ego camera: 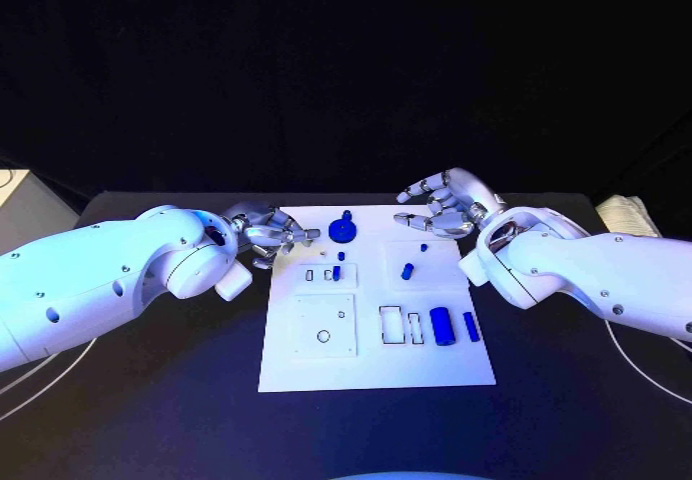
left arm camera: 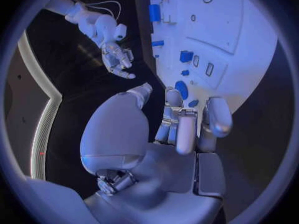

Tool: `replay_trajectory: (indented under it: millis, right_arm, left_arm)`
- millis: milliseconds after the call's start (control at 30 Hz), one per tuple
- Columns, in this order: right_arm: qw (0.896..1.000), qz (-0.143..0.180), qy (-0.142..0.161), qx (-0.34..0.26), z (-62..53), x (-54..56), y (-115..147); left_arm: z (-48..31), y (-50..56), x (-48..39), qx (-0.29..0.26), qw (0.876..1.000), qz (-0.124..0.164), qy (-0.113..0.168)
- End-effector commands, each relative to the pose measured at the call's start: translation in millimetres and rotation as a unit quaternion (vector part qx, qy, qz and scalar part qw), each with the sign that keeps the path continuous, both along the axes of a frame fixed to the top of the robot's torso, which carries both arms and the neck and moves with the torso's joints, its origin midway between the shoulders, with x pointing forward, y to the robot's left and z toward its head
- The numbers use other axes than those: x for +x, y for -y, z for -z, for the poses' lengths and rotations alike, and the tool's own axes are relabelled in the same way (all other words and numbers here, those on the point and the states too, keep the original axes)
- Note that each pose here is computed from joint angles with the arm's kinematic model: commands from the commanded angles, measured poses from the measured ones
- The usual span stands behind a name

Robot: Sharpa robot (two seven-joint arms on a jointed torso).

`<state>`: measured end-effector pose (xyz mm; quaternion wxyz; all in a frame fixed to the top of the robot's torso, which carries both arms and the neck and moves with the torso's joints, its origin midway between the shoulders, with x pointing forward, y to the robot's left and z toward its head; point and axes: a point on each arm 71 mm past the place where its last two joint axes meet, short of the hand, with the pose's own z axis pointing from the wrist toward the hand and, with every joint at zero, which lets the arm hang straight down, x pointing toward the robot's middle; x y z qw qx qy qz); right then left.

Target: Assemble the parts on the task board

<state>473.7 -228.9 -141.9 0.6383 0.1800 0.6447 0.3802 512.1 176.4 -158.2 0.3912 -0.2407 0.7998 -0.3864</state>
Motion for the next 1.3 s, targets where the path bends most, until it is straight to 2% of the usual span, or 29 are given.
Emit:
replay_trajectory:
  millis: [33, 333, 633, 933, 1300]
  right_arm:
    - [0.999, 0.008, -0.009, 0.033, -0.6, 3.3, 7.2]
    - [0.999, 0.021, -0.017, 0.031, 0.7, 8.0, 14.2]
    - [0.999, 0.025, -0.023, 0.028, 2.1, 11.0, 14.3]
    - [0.999, 0.026, -0.034, 0.024, 4.0, 12.9, 13.0]
    - [0.999, 0.025, -0.038, 0.021, 5.0, 14.4, 11.0]
  left_arm:
    - [7.1, 5.8, 0.6, 0.128, 0.991, 0.034, -0.019]
    - [5.8, 32.5, 7.5, 0.195, 0.978, 0.071, -0.008]
    - [3.3, 51.8, 13.9, 0.222, 0.971, 0.091, 0.001]
    - [0.0, 64.6, 16.9, 0.233, 0.967, 0.106, 0.003]
    - [2.9, 73.7, 16.3, 0.243, 0.962, 0.126, -0.006]
